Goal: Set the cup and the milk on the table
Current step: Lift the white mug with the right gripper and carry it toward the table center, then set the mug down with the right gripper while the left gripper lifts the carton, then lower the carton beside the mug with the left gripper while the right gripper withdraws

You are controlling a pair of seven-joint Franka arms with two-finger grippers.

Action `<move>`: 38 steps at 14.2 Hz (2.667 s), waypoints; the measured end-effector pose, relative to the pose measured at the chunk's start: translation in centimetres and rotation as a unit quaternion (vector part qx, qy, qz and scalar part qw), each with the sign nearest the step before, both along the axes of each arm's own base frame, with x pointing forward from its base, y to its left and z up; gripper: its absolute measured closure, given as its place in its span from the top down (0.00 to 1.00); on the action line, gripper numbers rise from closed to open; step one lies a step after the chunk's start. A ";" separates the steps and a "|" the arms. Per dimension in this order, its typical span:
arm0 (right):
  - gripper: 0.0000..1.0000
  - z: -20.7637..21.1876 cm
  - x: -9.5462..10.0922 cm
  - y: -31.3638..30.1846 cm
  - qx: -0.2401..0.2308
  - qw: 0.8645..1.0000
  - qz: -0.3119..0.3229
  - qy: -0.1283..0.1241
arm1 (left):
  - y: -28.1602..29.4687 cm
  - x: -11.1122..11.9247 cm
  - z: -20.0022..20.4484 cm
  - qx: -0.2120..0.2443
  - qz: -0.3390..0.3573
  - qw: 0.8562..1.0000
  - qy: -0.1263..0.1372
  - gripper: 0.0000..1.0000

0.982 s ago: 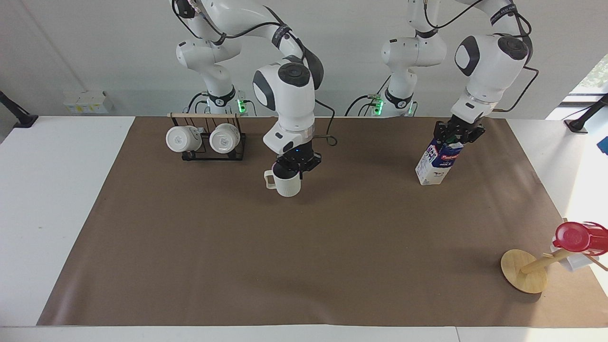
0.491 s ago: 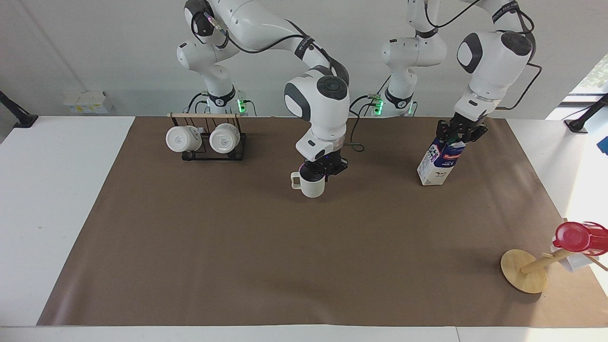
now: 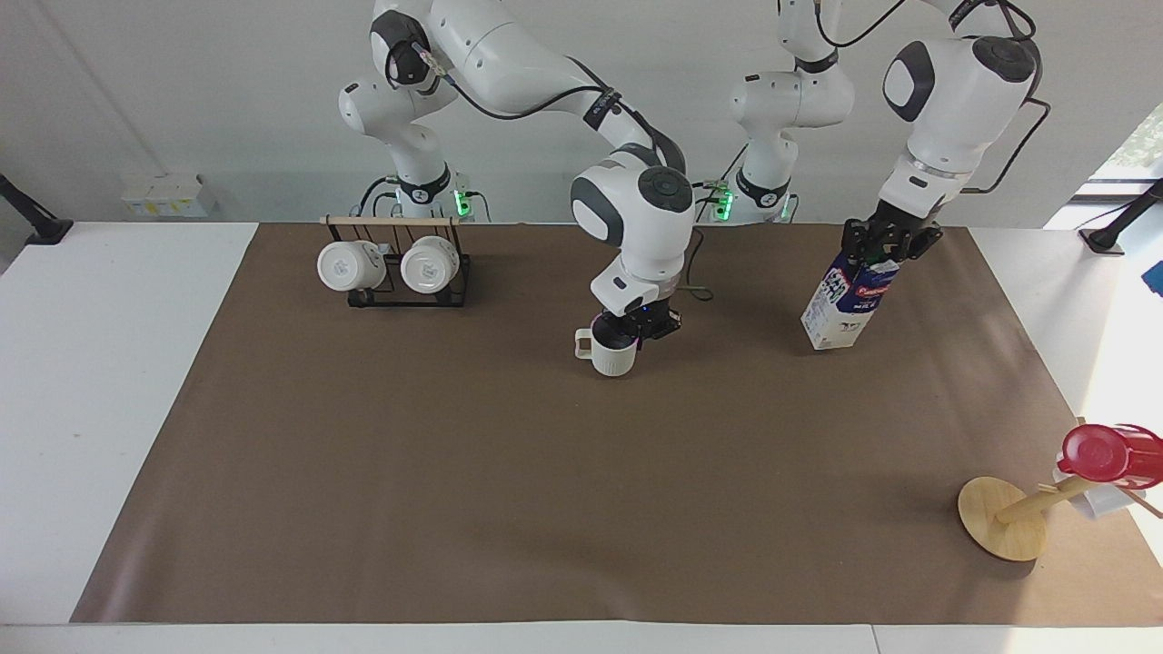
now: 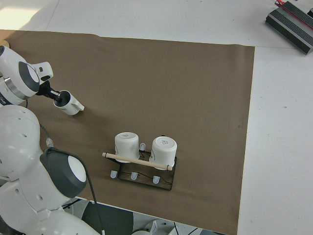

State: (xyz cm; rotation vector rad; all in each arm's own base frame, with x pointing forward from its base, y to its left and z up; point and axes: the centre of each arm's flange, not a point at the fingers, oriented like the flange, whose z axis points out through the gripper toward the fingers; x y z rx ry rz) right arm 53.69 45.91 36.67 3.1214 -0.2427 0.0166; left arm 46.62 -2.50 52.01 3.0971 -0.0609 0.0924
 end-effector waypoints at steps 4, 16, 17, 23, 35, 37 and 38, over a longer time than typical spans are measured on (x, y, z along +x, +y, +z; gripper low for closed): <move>0.07 -0.1 0.2 0.0 0.002 1.000 -0.009 -0.004 | -2.1 0.0 2.9 -0.002 0.009 1.000 0.000 0.52; 0.87 3.3 2.8 -2.8 0.032 0.997 -0.060 -0.043 | -8.6 0.9 6.8 -0.009 0.039 0.999 -0.007 0.51; 0.99 5.5 3.4 -4.0 0.041 0.995 -0.070 -0.056 | -9.1 0.9 6.9 -0.010 0.041 0.999 -0.007 0.51; 1.00 16.2 5.9 -17.5 0.032 0.991 -0.105 -0.078 | -14.1 0.7 7.7 -0.025 0.056 0.998 -0.008 0.50; 1.00 25.8 3.7 -38.7 0.013 0.998 -0.060 -0.034 | -24.3 2.5 0.0 -0.029 0.021 0.999 -0.002 0.50; 1.00 25.7 3.4 -40.4 0.012 0.999 -0.049 -0.016 | -24.8 2.5 -0.6 -0.026 0.016 1.000 0.002 0.50; 1.00 25.8 3.2 -41.0 0.011 0.999 -0.040 -0.008 | -25.1 2.4 -1.0 -0.025 0.014 1.000 0.004 0.50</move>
